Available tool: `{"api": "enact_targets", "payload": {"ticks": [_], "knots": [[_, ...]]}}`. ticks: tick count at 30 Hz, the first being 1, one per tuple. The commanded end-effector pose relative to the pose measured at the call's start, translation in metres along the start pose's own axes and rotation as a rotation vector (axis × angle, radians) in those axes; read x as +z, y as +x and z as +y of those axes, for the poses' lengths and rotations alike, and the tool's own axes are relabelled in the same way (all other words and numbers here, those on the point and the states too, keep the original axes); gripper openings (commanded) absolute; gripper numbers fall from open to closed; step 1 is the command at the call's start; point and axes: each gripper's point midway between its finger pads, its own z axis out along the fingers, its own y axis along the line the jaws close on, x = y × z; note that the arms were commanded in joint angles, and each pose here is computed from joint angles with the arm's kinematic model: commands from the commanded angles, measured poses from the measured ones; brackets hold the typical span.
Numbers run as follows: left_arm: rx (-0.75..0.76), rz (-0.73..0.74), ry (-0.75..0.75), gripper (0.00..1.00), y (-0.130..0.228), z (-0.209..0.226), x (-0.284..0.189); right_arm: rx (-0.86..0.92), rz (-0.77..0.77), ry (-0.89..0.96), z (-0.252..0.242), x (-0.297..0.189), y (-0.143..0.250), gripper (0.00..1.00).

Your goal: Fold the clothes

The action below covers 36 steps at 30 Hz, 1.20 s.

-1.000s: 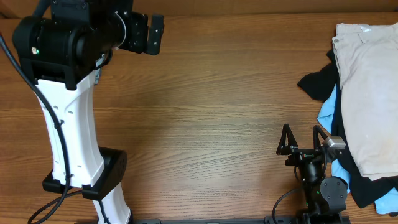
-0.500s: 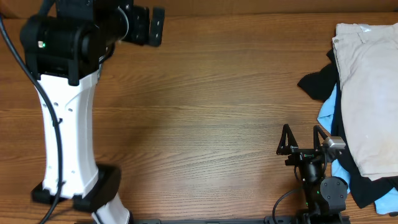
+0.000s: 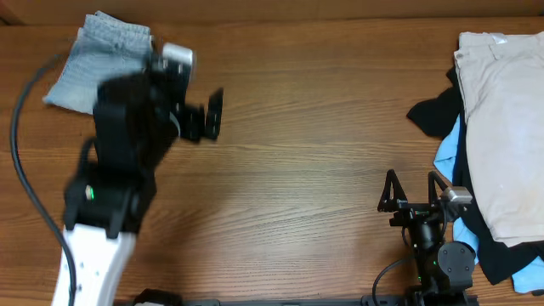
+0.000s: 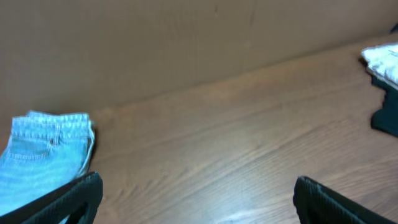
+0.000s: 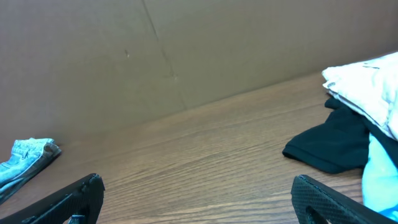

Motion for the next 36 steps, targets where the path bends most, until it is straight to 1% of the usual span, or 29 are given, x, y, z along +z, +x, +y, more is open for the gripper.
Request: {"api": "enact_targets", "payload": {"ticks": [1,4,5,9,13,16,19,24,29,32,36], "knots": [[0.027,-0.084,-0.005,1.00,0.040,-0.005,-0.014,0.000,-0.005,-0.007,0.001,0.000,0.001,1.00],[0.029,-0.203,-0.005,1.00,0.070,-0.006,-0.025,0.000,-0.005,-0.007,0.001,0.000,0.001,1.00],[0.019,-0.251,-0.005,1.00,0.089,-0.004,-0.029,0.000,-0.005,-0.007,0.001,0.000,0.001,1.00],[-0.017,-0.327,-0.032,1.00,0.122,0.005,-0.033,0.000,-0.005,-0.007,0.001,0.000,0.001,1.00],[-0.010,-0.390,-0.058,1.00,0.143,0.009,-0.037,0.000,-0.005,-0.007,0.001,0.000,0.001,1.00],[-0.003,-0.460,-0.095,1.00,0.154,0.015,-0.044,0.000,-0.005,-0.007,0.001,0.000,0.001,1.00],[0.001,-0.495,-0.123,1.00,0.162,0.019,-0.047,0.000,-0.005,-0.007,0.001,0.000,0.001,1.00],[0.002,-0.516,-0.148,1.00,0.176,0.023,-0.046,0.000,-0.005,-0.007,0.001,0.000,0.001,1.00],[-0.015,-0.455,-0.158,1.00,0.191,0.025,-0.043,0.000,-0.005,-0.007,0.001,0.000,0.001,1.00],[-0.037,-0.363,-0.149,1.00,0.212,0.024,-0.033,0.000,-0.005,-0.007,0.001,0.000,0.001,1.00],[-0.053,-0.371,-0.148,1.00,0.211,0.024,-0.034,0.000,-0.005,-0.007,0.001,0.000,0.001,1.00]]}}
